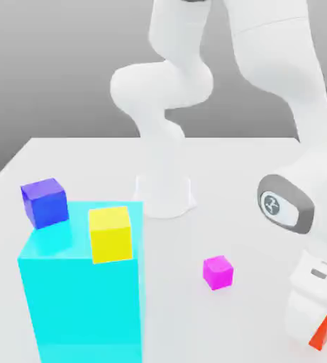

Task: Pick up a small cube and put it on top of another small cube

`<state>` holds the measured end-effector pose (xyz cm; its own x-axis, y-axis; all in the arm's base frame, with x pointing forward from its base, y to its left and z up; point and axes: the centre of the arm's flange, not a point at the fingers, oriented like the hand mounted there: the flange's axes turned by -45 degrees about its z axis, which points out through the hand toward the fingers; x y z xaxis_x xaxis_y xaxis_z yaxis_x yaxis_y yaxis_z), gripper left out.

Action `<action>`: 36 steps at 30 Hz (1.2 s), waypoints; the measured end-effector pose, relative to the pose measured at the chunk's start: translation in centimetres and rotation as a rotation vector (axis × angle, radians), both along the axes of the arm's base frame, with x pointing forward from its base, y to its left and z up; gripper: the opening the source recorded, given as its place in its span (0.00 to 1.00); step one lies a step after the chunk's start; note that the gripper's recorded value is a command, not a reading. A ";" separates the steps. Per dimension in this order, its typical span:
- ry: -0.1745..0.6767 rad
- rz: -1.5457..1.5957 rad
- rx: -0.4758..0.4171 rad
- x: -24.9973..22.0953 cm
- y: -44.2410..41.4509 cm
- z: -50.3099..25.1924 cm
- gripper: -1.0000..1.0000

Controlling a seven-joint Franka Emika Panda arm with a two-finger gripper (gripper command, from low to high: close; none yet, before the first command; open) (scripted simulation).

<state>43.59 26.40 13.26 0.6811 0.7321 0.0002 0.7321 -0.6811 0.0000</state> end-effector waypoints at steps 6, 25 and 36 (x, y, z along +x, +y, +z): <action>0.000 0.000 0.000 0.1 0.1 2.2 0.00; -0.152 -0.922 -0.054 9.7 -35.0 23.8 0.00; -0.006 -1.054 -0.002 -2.8 -44.4 33.0 0.00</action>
<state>40.79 -18.04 46.24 0.9731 -0.2304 0.0047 -0.2304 -0.9731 0.0035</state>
